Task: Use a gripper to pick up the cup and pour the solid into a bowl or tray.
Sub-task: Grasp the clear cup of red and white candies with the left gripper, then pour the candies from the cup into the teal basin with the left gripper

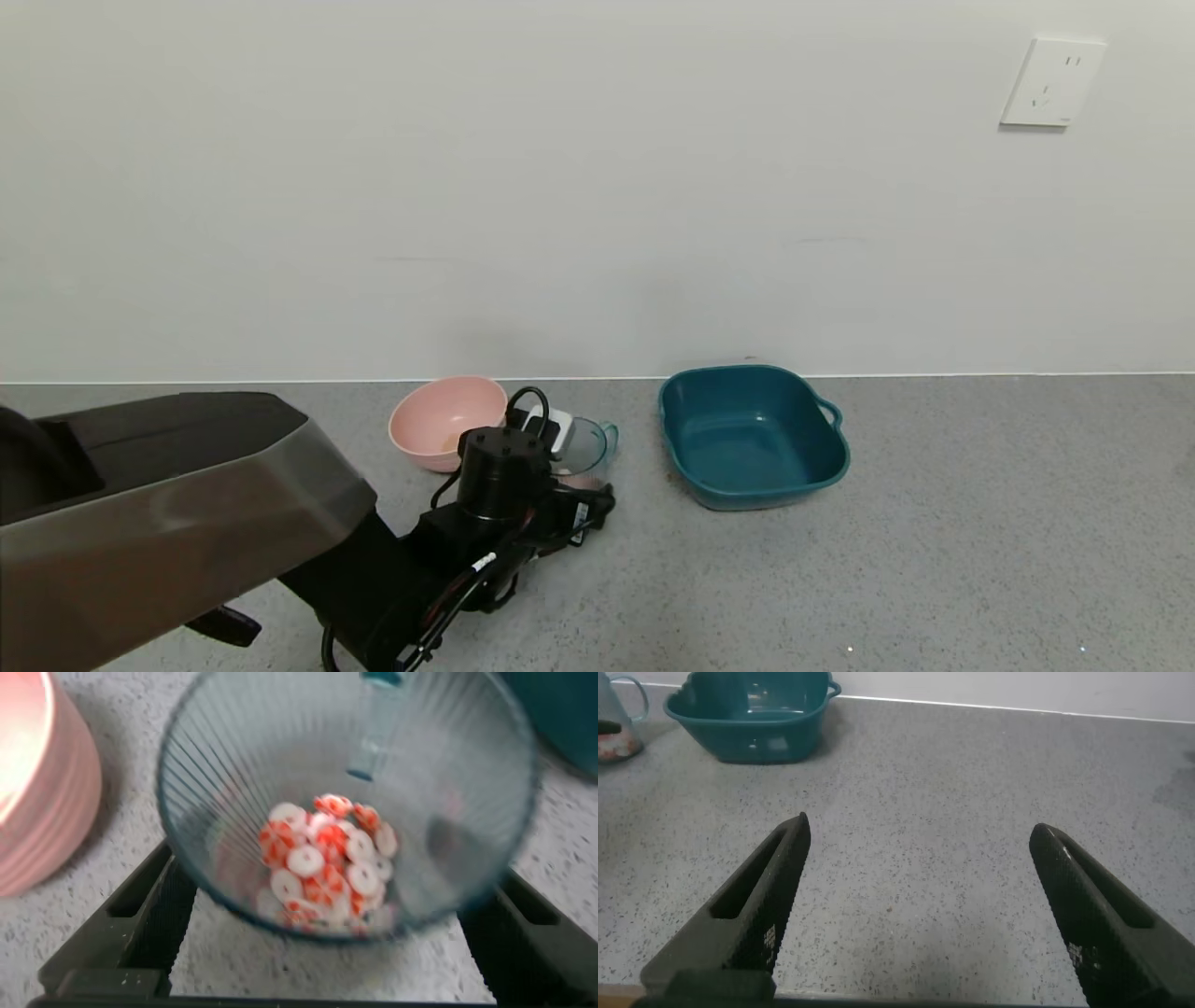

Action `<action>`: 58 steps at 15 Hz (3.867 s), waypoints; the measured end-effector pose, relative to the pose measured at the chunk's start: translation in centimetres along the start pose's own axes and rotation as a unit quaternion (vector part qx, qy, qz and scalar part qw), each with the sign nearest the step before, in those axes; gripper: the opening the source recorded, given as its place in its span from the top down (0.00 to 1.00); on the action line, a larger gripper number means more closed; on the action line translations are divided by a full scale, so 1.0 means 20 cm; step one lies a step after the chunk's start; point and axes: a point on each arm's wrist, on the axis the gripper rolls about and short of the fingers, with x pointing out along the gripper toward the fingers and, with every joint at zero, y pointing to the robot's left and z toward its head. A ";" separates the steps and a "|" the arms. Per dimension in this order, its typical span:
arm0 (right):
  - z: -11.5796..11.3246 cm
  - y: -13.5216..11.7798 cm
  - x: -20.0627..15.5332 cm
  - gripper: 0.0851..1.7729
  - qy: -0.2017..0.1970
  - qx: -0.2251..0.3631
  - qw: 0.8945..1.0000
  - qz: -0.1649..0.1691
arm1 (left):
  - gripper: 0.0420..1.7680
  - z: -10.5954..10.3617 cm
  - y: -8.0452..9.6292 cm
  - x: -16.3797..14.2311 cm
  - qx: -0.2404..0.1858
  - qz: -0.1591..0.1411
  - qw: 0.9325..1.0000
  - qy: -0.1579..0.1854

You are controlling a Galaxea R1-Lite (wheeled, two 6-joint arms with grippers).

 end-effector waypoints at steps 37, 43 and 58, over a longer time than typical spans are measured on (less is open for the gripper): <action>0.00 0.00 0.00 0.04 0.000 0.000 1.000 0.000 | 0.27 0.18 0.07 -0.02 -0.002 0.003 1.000 -0.016; 0.00 0.00 0.00 0.04 0.000 0.000 1.000 0.000 | 0.27 0.39 0.14 -0.05 0.038 0.019 0.999 -0.023; 0.00 0.00 0.00 0.04 0.000 0.000 1.000 0.000 | 0.27 0.65 0.03 -0.08 0.258 0.090 0.961 -0.041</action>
